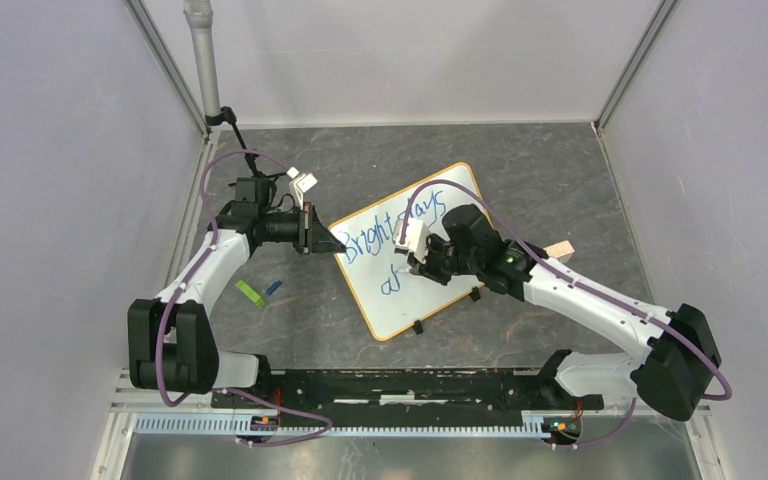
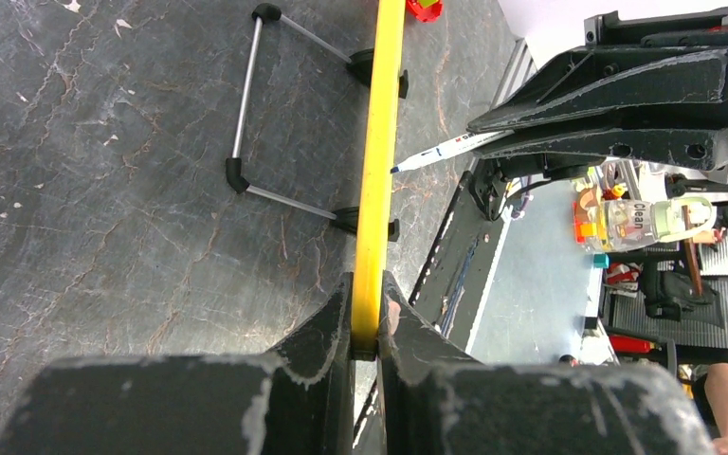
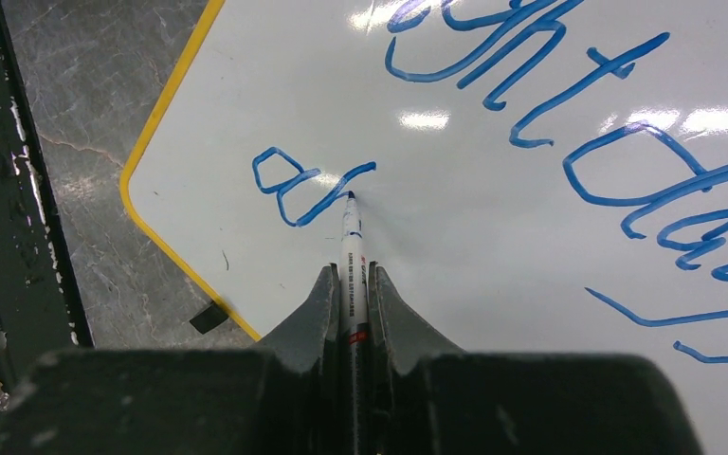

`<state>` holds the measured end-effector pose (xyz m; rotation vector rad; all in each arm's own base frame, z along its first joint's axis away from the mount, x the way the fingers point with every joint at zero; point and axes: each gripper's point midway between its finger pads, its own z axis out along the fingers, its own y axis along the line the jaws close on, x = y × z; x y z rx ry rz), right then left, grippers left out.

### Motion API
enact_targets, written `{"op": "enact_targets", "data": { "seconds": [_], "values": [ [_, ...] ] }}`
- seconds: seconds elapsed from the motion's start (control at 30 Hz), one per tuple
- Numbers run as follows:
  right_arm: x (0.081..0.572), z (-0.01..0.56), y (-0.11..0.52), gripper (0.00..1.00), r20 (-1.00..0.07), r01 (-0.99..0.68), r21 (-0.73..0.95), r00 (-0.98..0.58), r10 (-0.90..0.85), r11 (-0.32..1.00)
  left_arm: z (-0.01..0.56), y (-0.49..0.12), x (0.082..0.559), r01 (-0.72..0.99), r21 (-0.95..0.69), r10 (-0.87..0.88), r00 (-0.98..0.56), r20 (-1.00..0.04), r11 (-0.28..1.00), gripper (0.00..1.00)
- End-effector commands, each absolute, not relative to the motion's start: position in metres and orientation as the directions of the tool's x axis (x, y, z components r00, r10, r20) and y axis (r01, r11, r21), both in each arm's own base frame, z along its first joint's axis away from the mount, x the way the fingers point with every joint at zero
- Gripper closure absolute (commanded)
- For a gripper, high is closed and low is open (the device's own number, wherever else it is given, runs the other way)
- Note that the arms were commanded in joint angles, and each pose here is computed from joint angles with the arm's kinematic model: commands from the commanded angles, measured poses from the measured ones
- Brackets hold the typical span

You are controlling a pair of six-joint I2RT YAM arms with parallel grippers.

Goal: Write a sentence on the whiteboard

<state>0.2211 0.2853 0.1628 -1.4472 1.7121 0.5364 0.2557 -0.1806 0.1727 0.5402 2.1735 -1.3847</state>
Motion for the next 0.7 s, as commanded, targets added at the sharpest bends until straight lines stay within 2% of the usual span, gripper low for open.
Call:
{"op": "enact_targets", "data": {
  "seconds": [0.0, 0.67],
  "values": [
    [0.235, 0.183, 0.29, 1.0, -0.81, -0.935, -0.22, 0.017, -0.586, 0.277, 0.164, -0.182, 0.261, 0.618, -0.657, 0.113, -0.76, -0.64, 0.432, 0.98],
    [0.226, 0.155, 0.264, 1.0, -0.77, -0.939, -0.212, -0.011, -0.638, 0.272, 0.164, -0.183, 0.263, 0.613, -0.659, 0.113, -0.764, -0.635, 0.436, 0.97]
  ]
}}
